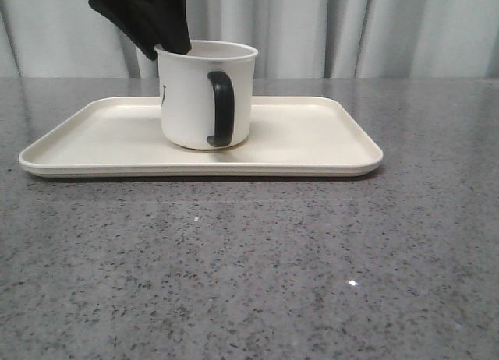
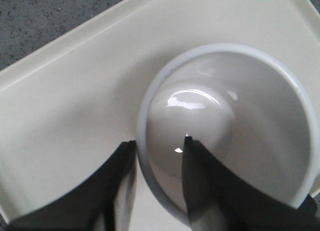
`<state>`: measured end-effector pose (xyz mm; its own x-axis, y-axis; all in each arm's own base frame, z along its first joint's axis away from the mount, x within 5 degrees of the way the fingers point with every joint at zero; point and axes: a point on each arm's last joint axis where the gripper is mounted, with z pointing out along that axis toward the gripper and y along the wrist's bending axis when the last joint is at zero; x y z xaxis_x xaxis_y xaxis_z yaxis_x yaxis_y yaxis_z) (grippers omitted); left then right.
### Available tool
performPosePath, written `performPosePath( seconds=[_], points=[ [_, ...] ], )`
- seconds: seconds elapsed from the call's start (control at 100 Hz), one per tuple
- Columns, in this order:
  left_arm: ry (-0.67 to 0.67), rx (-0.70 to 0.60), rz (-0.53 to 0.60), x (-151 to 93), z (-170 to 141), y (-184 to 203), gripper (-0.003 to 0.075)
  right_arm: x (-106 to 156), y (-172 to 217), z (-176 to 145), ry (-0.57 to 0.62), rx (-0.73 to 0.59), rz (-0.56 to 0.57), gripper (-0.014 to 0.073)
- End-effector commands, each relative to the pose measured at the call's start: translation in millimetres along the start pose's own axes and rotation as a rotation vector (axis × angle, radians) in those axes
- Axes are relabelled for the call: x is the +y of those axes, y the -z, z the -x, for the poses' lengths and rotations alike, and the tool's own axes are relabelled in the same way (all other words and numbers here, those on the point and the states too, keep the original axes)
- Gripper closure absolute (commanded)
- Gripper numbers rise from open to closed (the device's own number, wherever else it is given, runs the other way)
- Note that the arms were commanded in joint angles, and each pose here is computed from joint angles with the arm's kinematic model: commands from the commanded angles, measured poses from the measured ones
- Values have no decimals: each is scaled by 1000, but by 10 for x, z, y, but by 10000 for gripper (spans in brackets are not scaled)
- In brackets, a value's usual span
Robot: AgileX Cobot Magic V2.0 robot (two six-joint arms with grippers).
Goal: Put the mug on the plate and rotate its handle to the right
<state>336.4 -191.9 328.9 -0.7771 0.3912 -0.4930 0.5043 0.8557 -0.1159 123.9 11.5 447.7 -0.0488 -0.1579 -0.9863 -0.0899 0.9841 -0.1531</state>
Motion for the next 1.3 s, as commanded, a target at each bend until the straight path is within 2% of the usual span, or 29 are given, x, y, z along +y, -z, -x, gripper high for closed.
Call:
performPosePath(
  seconds=[0.0, 0.23, 0.42, 0.64, 0.81, 0.92, 1.07, 1.29],
  points=[
    [-4, -115, -17, -74, 96, 286, 488, -21, 26, 147, 16, -94, -13, 157],
    [-7, -134, -18, -82, 129, 344, 488, -21, 26, 143, 16, -89, -12, 157],
    [-19, -194, -22, -115, 252, 571, 488, -21, 26, 143, 16, -89, -12, 157],
    [-32, -205, -27, -149, 313, 800, 488, -21, 26, 143, 16, -89, -12, 157],
    [-53, -196, 26, -126, 312, 994, 488, -21, 26, 144, 16, -90, -13, 157],
    [-47, -214, 95, -80, 255, 1199, 488, -21, 26, 144, 16, -90, -13, 157],
    [-35, -302, 173, -20, 137, 1623, 489, -21, 26, 145, 16, -91, -13, 157],
    [9, -427, 289, 89, -213, 2362, 491, -21, 26, 144, 16, -90, -13, 157]
  ],
)
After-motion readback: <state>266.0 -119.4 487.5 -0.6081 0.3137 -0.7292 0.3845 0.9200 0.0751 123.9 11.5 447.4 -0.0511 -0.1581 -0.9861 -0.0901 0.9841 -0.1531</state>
